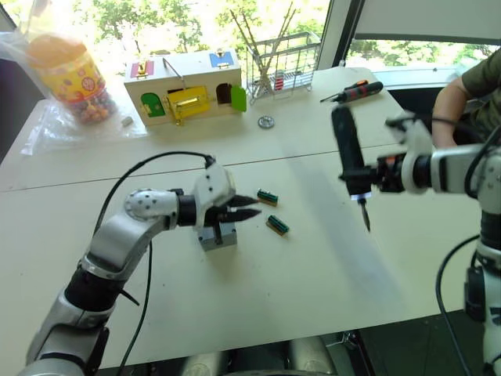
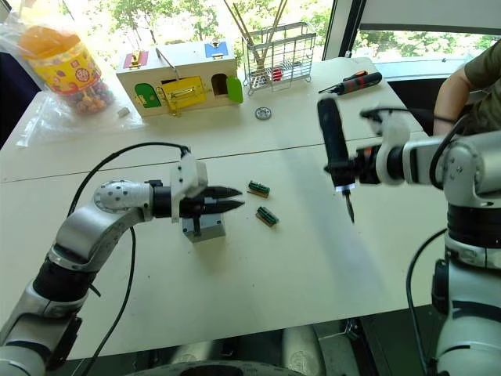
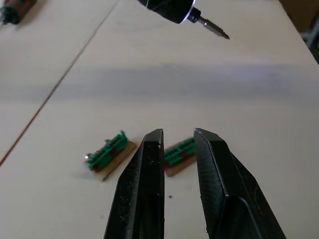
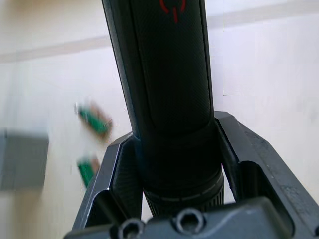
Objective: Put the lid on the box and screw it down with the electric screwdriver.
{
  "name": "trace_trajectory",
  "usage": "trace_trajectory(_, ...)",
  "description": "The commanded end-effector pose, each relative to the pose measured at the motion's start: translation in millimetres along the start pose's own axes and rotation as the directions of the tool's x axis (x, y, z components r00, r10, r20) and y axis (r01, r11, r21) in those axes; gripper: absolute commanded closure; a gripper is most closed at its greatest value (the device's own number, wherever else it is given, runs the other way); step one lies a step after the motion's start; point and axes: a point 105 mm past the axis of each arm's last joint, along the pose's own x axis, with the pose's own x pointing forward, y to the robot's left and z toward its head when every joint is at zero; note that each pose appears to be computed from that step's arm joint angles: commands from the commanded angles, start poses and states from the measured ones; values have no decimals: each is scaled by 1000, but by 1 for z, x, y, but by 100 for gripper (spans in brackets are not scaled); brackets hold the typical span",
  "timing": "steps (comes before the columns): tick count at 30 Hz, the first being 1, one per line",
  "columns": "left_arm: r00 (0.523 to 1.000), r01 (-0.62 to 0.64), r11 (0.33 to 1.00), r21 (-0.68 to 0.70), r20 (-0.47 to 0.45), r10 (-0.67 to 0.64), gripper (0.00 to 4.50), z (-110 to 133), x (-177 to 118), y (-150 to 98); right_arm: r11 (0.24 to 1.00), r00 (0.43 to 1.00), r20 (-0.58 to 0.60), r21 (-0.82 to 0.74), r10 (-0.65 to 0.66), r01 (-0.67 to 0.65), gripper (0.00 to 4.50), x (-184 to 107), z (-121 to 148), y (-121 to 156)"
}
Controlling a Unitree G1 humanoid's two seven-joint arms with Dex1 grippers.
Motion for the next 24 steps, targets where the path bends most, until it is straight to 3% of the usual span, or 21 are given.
trace_trajectory(1, 996, 89, 996, 3, 28, -89, 358, 2, -2, -12, 1000, 999, -21, 3, 29, -29, 269, -2, -3, 3)
trace_trajectory(5, 995, 68, 996, -64, 83, -62, 358, 7, -2, -6, 997, 994, -97, 66, 57, -51, 269, 8, -18, 0)
trace_trajectory(12, 995, 91, 993, -74, 56, -87, 358, 2, -6, -12, 983, 982, -186, 185, 24, 11, 269, 19, -32, -20)
trace_trajectory(18, 998, 56, 997, -55, 26, -54, 358, -5, -5, -9, 985, 975, -224, 169, -1, 40, 269, 22, -34, -23)
trace_trajectory(20, 999, 43, 997, -57, 26, -42, 358, -6, -5, -7, 988, 973, -230, 149, -11, 47, 166, 23, -34, -23)
trace_trajectory(24, 1000, 11, 999, -53, 22, -10, 358, -7, -9, 0, 993, 971, -236, 100, -43, 68, 9, 24, -35, -27)
